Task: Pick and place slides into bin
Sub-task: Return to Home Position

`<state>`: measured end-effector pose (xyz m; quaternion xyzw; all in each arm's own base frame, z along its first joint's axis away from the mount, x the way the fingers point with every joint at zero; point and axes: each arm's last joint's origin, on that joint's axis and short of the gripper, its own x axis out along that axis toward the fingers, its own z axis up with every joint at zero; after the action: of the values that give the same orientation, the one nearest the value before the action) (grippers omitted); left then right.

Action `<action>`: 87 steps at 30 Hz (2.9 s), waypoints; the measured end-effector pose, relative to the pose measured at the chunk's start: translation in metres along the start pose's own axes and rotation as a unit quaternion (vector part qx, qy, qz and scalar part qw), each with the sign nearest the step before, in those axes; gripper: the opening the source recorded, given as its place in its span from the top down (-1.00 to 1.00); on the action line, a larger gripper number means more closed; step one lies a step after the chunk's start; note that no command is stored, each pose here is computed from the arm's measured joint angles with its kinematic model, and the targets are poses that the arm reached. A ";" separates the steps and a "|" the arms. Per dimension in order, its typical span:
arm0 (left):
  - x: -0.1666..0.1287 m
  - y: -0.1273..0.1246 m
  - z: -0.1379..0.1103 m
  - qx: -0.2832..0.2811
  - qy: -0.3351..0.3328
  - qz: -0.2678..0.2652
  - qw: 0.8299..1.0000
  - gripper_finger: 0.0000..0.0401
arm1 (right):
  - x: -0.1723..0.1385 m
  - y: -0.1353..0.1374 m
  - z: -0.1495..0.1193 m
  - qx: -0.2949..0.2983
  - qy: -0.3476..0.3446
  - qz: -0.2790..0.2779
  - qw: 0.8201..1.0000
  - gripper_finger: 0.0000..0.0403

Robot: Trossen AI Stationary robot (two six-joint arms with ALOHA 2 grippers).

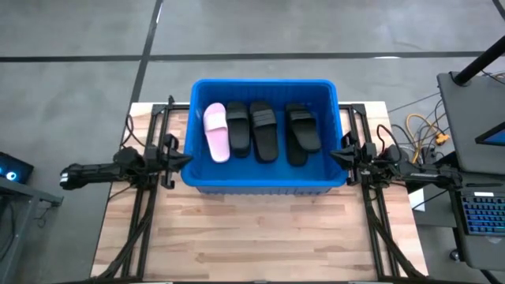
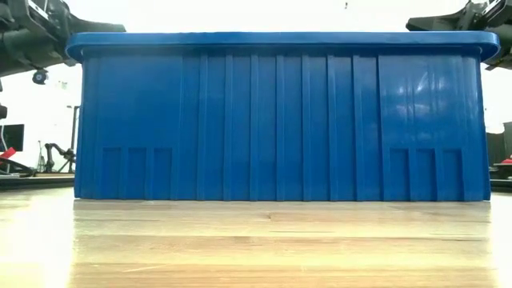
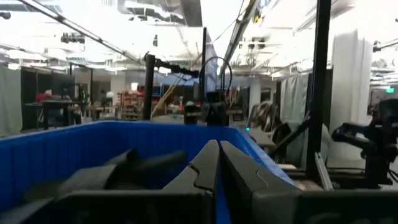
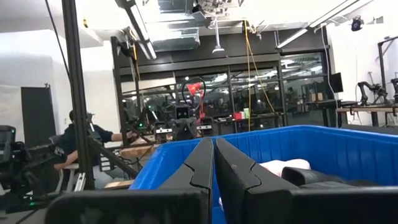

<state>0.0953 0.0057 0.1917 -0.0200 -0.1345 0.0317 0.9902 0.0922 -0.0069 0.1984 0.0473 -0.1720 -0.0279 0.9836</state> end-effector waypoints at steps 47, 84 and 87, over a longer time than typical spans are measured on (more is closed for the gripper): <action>0.003 0.000 -0.004 0.000 0.019 0.002 1.000 1.00 | 0.000 0.000 -0.002 -0.042 0.010 -0.001 0.999 0.96; 0.004 0.000 -0.005 0.000 0.021 0.002 1.000 1.00 | 0.000 0.000 -0.002 -0.042 0.010 -0.001 0.999 0.96; 0.004 0.000 -0.005 0.000 0.021 0.002 1.000 1.00 | 0.000 0.000 -0.002 -0.042 0.010 -0.001 0.999 0.96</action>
<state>0.0999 0.0061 0.1880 -0.0205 -0.1136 0.0330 0.9928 0.0927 -0.0069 0.1968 0.0063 -0.1611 -0.0353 0.9863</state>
